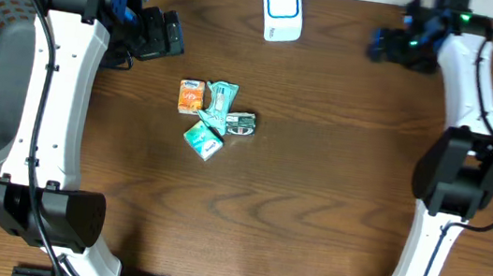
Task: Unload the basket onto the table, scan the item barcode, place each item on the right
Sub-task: 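Drop the snack bag at the right back corner of the table, then reach the right gripper to the dark tin and grasp it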
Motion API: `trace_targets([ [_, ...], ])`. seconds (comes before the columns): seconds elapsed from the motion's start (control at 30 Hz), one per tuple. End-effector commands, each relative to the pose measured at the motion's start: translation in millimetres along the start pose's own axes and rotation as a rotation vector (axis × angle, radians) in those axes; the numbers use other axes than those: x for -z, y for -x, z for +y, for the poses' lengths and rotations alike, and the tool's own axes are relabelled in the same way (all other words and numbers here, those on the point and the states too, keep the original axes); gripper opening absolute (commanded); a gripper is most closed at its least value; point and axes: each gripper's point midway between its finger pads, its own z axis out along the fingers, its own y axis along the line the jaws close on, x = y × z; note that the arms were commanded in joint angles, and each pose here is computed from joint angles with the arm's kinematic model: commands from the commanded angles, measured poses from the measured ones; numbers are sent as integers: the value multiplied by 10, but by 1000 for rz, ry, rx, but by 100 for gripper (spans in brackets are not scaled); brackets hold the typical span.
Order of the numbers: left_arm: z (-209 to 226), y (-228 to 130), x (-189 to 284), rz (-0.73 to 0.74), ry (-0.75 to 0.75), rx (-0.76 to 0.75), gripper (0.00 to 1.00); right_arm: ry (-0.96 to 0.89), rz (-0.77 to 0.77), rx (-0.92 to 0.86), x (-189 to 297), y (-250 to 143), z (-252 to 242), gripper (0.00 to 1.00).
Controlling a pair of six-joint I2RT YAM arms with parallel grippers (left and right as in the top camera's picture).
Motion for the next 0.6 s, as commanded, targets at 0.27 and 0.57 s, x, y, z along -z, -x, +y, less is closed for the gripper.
trace_targets([
  [0.27, 46, 16, -10, -1, 16, 0, 98, 345, 331, 468, 71, -1085, 1752, 98],
  [0.57, 46, 16, -10, -1, 16, 0, 98, 143, 375, 976, -188, -1413, 2131, 97],
])
